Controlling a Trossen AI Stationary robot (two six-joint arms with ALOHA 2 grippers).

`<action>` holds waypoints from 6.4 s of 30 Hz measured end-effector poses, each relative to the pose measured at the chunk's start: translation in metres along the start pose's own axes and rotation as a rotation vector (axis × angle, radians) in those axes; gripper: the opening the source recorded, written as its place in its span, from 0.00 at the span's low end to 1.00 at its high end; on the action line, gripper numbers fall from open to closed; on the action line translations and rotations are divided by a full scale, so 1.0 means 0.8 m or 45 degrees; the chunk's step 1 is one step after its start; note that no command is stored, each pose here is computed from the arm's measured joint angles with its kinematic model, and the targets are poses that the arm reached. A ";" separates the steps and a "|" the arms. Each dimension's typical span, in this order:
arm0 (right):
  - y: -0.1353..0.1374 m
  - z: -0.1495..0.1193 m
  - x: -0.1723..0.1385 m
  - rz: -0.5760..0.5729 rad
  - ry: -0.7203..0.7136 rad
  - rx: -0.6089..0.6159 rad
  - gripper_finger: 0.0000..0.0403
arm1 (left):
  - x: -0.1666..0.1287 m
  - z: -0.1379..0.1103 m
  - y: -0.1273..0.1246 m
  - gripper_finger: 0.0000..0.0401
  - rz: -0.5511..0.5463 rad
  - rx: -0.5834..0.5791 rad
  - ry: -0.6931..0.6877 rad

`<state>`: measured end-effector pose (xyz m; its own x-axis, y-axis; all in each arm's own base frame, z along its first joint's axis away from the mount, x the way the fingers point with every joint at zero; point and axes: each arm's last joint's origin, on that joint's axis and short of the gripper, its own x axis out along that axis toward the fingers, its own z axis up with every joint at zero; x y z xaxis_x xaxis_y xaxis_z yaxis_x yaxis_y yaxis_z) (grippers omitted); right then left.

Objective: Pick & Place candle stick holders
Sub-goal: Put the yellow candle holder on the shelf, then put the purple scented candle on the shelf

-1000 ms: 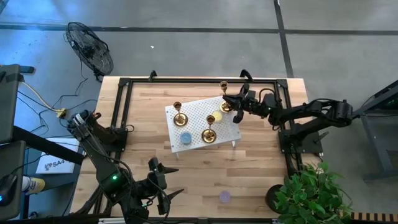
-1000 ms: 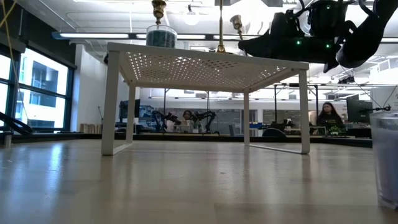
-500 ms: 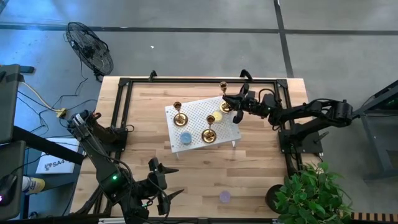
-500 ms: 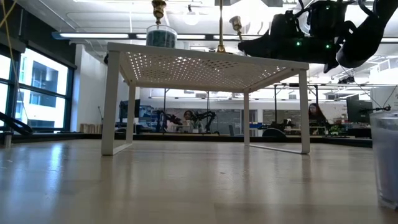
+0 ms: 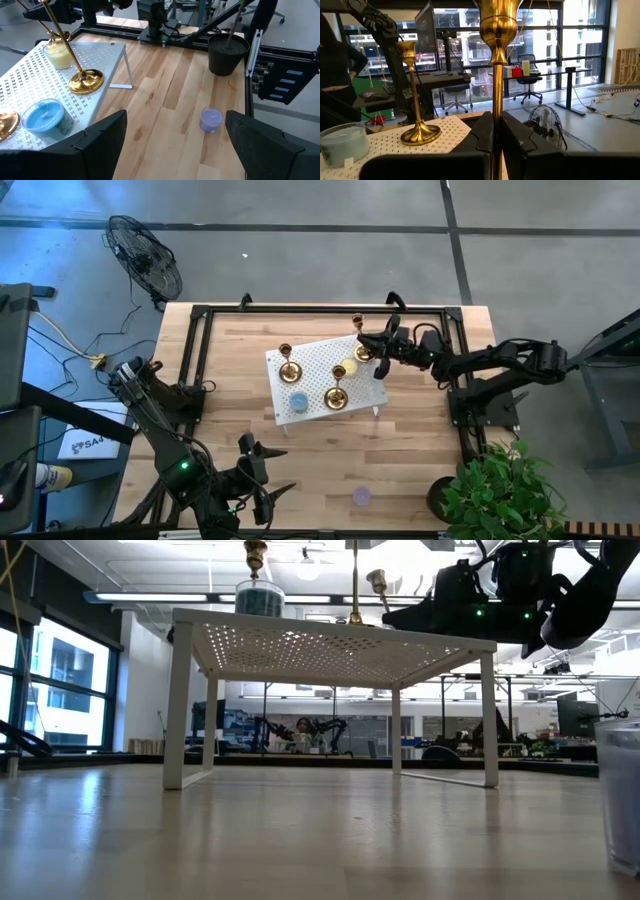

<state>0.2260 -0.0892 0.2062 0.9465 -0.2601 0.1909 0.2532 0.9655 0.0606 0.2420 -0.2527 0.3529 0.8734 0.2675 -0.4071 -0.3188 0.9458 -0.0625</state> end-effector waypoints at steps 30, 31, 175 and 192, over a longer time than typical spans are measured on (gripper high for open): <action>-0.005 0.012 0.037 0.064 -0.095 -0.023 0.02 | 0.000 0.001 0.001 0.83 0.027 0.004 -0.033; -0.005 0.014 0.040 0.066 -0.111 -0.027 0.02 | 0.000 0.001 0.000 0.83 0.021 0.001 -0.027; 0.033 -0.011 0.047 0.211 0.000 0.000 0.59 | 0.000 0.000 0.000 0.83 -0.005 -0.010 0.000; 0.040 0.014 0.032 0.197 0.125 -0.068 0.59 | 0.000 0.000 -0.001 0.83 -0.007 -0.010 0.003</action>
<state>0.2559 -0.0649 0.2243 0.9893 -0.1092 0.0970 0.1112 0.9937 -0.0149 0.2422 -0.2530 0.3532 0.8744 0.2616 -0.4088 -0.3167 0.9458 -0.0723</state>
